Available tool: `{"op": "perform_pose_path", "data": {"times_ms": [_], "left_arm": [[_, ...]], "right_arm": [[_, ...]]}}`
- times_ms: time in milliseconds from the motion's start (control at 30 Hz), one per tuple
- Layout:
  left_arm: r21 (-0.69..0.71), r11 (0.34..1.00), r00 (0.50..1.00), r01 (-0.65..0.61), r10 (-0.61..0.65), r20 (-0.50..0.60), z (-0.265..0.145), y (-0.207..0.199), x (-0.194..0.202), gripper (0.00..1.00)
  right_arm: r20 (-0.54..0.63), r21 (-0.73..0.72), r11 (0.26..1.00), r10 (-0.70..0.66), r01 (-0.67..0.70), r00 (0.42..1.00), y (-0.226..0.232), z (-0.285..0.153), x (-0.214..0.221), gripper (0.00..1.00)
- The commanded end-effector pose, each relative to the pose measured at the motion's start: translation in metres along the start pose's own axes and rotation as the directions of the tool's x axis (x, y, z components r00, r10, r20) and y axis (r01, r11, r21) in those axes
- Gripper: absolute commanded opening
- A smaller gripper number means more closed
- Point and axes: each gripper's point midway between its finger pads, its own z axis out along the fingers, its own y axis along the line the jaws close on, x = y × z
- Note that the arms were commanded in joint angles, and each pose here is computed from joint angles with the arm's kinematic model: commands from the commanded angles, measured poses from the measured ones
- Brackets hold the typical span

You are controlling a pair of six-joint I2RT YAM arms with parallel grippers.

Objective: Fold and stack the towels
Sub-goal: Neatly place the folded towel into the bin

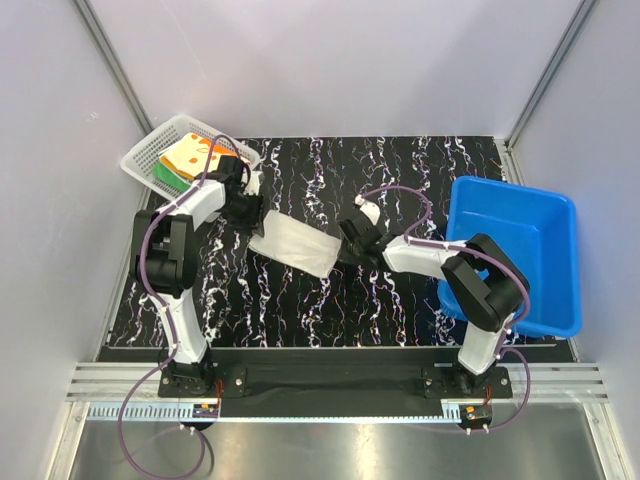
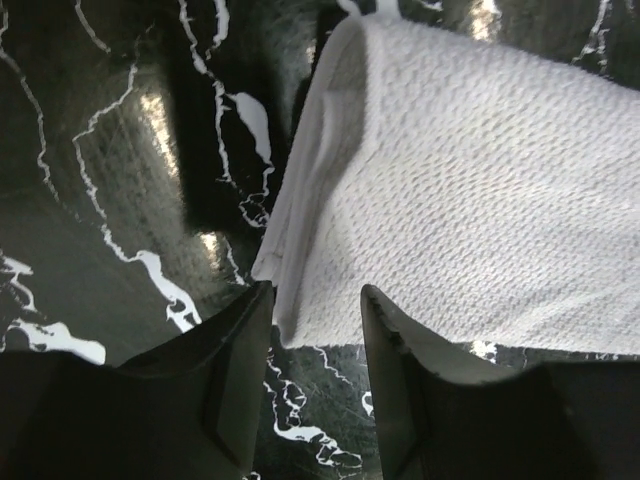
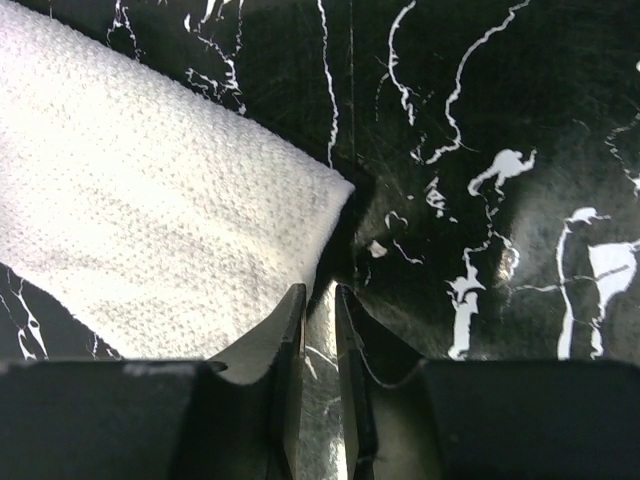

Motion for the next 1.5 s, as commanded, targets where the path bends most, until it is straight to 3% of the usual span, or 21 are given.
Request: {"op": "perform_pose_path", "data": {"times_ms": [0, 333, 567, 800, 900, 1033, 1067, 1100, 1233, 1367, 1467], "left_arm": [[0.071, 0.997, 0.991, -0.041, 0.032, 0.131, -0.014, -0.015, -0.027, 0.46], [0.089, 0.99, 0.983, -0.113, 0.099, 0.155, 0.012, -0.012, -0.045, 0.5], [0.149, 0.985, 0.995, -0.086, 0.078, 0.062, 0.04, -0.018, -0.027, 0.49], [0.086, 0.994, 0.998, -0.065, 0.064, 0.01, 0.043, -0.018, -0.011, 0.45], [0.029, 0.998, 0.998, -0.056, 0.056, 0.0, 0.045, -0.021, -0.008, 0.41], [-0.026, 0.997, 0.997, -0.078, 0.077, -0.029, 0.046, -0.027, 0.0, 0.17], [-0.022, 0.997, 0.996, -0.079, 0.078, -0.041, 0.048, -0.03, 0.005, 0.02], [-0.023, 0.996, 0.996, -0.086, 0.085, -0.041, 0.048, -0.035, 0.007, 0.0], [-0.049, 0.991, 0.992, -0.127, 0.126, -0.021, 0.037, -0.053, 0.01, 0.0], [-0.23, 0.96, 0.984, -0.156, 0.171, 0.046, 0.002, -0.052, -0.009, 0.0], [-0.366, 0.924, 0.981, -0.109, 0.161, 0.112, -0.026, -0.048, -0.021, 0.0]], "right_arm": [[0.068, 0.004, 1.0, -0.005, 0.005, 0.998, -0.003, -0.013, -0.017, 0.25], [0.106, -0.068, 0.997, -0.021, 0.029, 0.994, 0.013, -0.031, -0.033, 0.27], [0.158, -0.077, 0.996, -0.033, 0.046, 0.987, 0.016, -0.045, -0.048, 0.27], [0.192, -0.095, 0.995, -0.024, 0.043, 0.981, 0.019, -0.057, -0.058, 0.28], [0.192, -0.107, 0.994, -0.014, 0.036, 0.981, 0.021, -0.059, -0.058, 0.27], [0.195, -0.113, 0.993, -0.009, 0.031, 0.981, 0.019, -0.064, -0.057, 0.28], [0.202, -0.114, 0.993, -0.007, 0.03, 0.979, 0.018, -0.067, -0.058, 0.28], [0.202, -0.111, 0.993, -0.01, 0.033, 0.979, 0.017, -0.067, -0.057, 0.28], [0.219, -0.121, 0.992, -0.002, 0.029, 0.976, 0.018, -0.072, -0.061, 0.28], [0.227, -0.139, 0.99, 0.007, 0.025, 0.974, 0.021, -0.079, -0.064, 0.28], [0.234, -0.135, 0.991, 0.011, 0.021, 0.972, 0.018, -0.08, -0.064, 0.28]]}}
